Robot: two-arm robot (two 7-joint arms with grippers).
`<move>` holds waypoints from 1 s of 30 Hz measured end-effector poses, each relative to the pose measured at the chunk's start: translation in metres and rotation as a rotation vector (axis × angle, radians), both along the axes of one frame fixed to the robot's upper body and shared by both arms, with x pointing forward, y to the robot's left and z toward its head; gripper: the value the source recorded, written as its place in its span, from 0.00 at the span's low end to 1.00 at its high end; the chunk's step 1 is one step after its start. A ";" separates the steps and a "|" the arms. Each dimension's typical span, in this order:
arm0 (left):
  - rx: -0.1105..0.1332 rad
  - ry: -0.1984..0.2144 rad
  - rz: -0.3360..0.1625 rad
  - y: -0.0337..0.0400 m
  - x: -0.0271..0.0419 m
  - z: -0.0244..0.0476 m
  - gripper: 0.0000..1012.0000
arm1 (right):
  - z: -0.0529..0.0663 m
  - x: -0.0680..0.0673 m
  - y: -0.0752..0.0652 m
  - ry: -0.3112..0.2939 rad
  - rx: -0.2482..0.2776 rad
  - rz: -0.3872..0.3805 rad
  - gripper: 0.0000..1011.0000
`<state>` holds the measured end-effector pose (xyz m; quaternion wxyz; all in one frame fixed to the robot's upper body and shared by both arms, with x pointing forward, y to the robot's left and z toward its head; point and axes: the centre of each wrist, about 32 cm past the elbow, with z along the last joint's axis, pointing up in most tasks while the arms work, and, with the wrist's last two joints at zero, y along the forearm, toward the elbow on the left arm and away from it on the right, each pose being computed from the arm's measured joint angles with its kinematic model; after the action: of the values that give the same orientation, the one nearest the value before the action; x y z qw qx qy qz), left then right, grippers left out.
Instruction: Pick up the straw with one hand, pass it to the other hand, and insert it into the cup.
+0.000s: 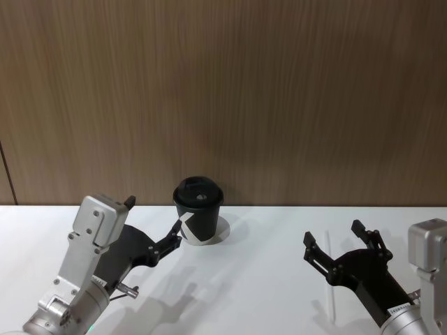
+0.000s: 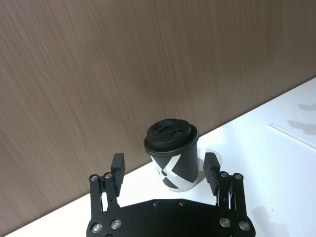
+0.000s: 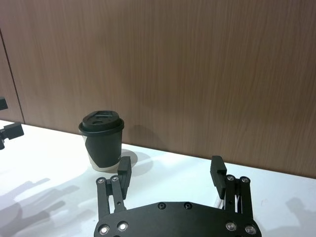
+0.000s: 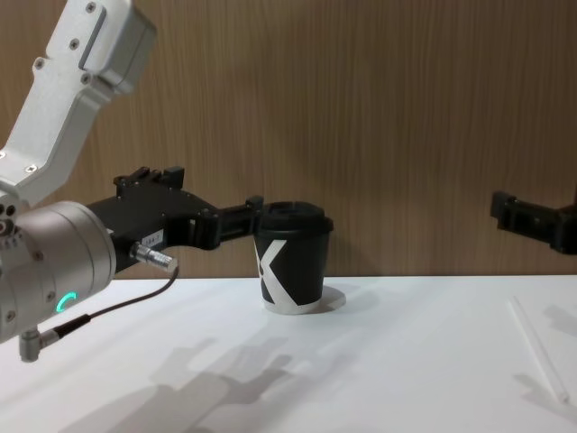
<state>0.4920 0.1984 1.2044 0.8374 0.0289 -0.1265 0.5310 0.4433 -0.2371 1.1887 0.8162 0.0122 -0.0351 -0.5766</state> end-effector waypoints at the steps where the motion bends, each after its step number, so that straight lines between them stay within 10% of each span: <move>1: 0.000 0.000 0.000 0.0000 0.0000 0.0000 0.99 | 0.000 0.000 0.000 0.000 0.000 0.000 0.99; 30: 0.000 0.000 0.000 0.0000 0.0000 -0.0001 0.99 | 0.000 0.000 0.000 0.000 0.000 0.000 0.99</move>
<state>0.4920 0.1984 1.2044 0.8374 0.0289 -0.1264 0.5310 0.4433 -0.2371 1.1887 0.8162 0.0122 -0.0351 -0.5766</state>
